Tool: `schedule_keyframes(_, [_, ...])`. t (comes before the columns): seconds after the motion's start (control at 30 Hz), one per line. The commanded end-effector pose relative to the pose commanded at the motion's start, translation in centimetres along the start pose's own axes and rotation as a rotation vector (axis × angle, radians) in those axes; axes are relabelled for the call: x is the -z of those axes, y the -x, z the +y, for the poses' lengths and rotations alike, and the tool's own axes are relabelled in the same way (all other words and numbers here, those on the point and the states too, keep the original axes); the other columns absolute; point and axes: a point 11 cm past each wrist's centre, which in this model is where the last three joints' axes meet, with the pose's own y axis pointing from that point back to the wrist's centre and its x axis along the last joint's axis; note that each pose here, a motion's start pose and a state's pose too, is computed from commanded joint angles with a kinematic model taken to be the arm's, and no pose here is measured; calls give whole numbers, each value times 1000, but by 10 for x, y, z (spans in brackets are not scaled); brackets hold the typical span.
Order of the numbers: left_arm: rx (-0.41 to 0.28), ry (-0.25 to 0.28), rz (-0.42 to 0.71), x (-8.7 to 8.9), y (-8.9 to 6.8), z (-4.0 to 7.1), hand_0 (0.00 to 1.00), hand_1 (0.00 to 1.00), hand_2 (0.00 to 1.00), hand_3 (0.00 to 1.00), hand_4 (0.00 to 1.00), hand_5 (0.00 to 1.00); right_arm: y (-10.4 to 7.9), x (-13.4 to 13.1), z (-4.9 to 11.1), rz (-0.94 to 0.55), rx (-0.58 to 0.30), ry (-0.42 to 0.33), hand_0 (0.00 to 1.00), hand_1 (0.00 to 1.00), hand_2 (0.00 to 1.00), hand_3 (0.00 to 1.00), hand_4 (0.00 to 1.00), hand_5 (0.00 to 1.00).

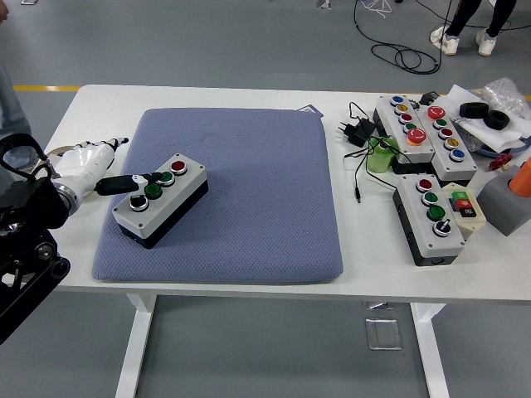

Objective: Pick up the button,place it on the desk,press the button,press the button

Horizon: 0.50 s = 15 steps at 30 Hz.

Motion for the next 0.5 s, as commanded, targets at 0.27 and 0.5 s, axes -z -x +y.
schedule_keyframes(0.27, [39, 21, 38, -8, 5, 4, 981, 998, 998, 998, 998, 998, 0, 1, 0, -2, -1, -1, 639, 473, 610, 565, 305, 241])
schedule_keyframes(0.5, [51, 21, 48, -12, 16, 5, 975, 998, 998, 998, 998, 998, -2, 1, 0, -2, -3, -3, 639, 471, 609, 565, 305, 242])
